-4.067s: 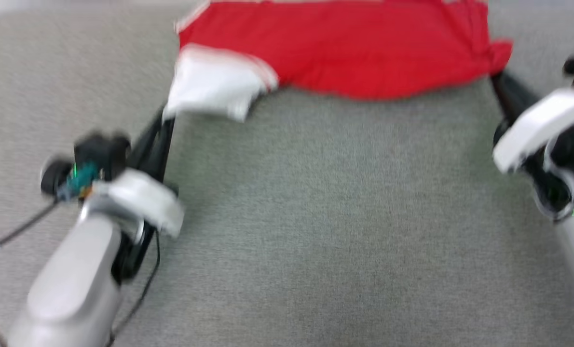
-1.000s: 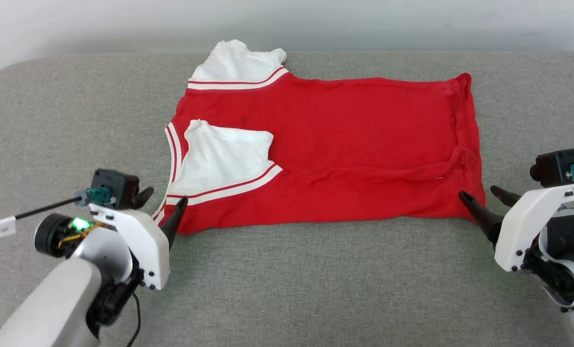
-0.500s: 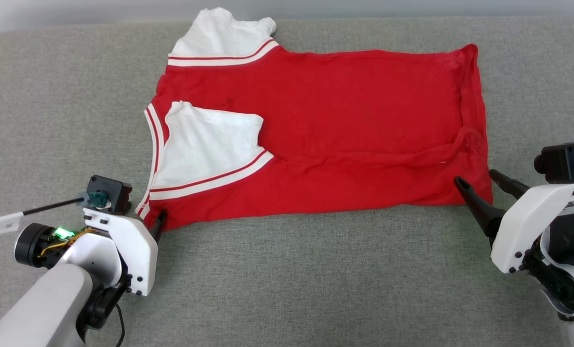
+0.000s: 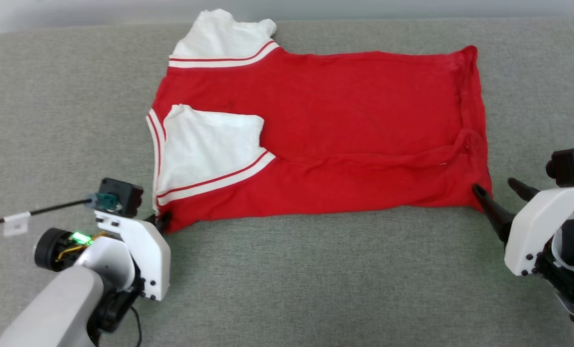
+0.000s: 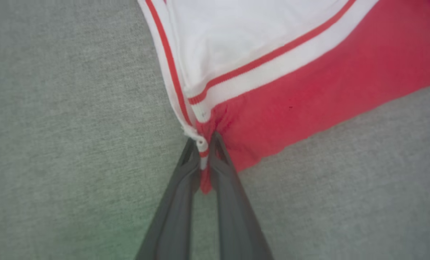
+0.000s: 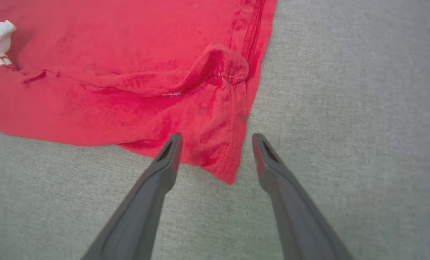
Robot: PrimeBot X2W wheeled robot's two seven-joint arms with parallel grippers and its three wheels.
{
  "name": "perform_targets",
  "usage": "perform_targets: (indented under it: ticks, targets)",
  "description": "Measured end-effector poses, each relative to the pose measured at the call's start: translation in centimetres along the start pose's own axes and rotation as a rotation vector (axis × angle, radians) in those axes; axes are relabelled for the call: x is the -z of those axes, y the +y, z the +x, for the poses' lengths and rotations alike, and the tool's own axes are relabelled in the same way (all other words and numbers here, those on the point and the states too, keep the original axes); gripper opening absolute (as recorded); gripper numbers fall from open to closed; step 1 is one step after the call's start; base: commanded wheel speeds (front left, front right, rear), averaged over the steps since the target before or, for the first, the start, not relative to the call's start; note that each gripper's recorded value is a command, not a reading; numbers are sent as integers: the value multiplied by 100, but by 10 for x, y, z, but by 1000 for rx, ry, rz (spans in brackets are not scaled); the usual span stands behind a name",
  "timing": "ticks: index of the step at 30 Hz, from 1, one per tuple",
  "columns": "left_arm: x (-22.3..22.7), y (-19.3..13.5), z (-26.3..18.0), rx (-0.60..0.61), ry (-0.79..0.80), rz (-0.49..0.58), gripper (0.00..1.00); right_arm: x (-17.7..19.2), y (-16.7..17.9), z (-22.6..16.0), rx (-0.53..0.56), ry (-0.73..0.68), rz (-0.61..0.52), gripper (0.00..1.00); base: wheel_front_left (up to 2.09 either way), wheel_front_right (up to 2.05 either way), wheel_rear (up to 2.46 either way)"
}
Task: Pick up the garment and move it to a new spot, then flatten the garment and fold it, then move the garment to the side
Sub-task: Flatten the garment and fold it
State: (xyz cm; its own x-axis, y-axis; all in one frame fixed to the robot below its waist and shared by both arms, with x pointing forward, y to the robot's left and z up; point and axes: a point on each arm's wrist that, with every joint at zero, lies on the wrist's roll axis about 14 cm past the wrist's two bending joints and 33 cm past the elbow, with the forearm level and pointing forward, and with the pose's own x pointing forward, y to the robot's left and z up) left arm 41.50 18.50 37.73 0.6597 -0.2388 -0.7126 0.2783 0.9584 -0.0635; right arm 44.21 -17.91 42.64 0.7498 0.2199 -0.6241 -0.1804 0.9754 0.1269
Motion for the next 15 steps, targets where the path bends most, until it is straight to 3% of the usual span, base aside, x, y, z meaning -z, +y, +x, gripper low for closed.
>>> perform_targets:
  ticks: [7, 15]
  targets:
    - [-38, -10, -23, 8, -176, -1, 0, 15, -11, 15, 48, 89, -14, 100, 0, 0, 0]
    - [-56, -13, -44, -2, -268, 18, 0, 38, -10, 39, 51, 213, -6, 100, 0, 0, 0]
